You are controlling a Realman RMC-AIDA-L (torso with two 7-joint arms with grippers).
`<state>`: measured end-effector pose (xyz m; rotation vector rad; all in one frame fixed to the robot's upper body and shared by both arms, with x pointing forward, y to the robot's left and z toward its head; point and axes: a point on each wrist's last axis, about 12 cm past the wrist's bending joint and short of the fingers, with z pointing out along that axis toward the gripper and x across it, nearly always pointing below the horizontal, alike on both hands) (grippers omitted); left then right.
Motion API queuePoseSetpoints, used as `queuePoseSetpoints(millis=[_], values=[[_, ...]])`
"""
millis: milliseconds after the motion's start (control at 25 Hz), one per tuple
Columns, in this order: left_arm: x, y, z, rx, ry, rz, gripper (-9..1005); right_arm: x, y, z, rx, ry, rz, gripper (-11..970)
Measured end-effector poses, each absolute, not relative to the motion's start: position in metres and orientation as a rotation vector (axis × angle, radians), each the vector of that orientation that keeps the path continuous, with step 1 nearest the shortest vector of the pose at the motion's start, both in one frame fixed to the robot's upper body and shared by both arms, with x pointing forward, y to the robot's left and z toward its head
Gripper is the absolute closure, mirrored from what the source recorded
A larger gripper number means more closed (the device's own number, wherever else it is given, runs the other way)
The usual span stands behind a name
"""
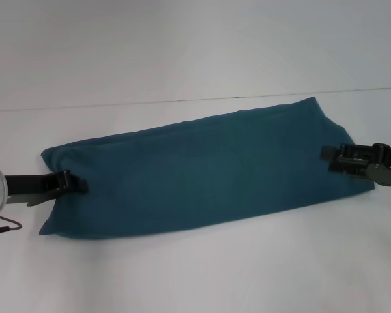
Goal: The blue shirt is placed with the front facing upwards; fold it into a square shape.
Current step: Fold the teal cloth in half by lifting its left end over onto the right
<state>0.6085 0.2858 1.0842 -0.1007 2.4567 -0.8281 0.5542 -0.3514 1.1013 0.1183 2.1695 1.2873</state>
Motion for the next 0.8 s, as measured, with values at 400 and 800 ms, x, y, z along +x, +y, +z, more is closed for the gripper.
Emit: queuePoseSetpoints(millis=[400, 800], values=[[0.601, 0.31, 1.096, -0.093, 2.446, -0.832, 917, 0.555, -0.352, 1.102, 0.124, 2.169, 1.286, 340], [0.6, 0.364, 1.112, -0.16, 2.431, -0.696, 917, 0.553, -0.354, 1.099, 0.145, 2.169, 1.286, 338]])
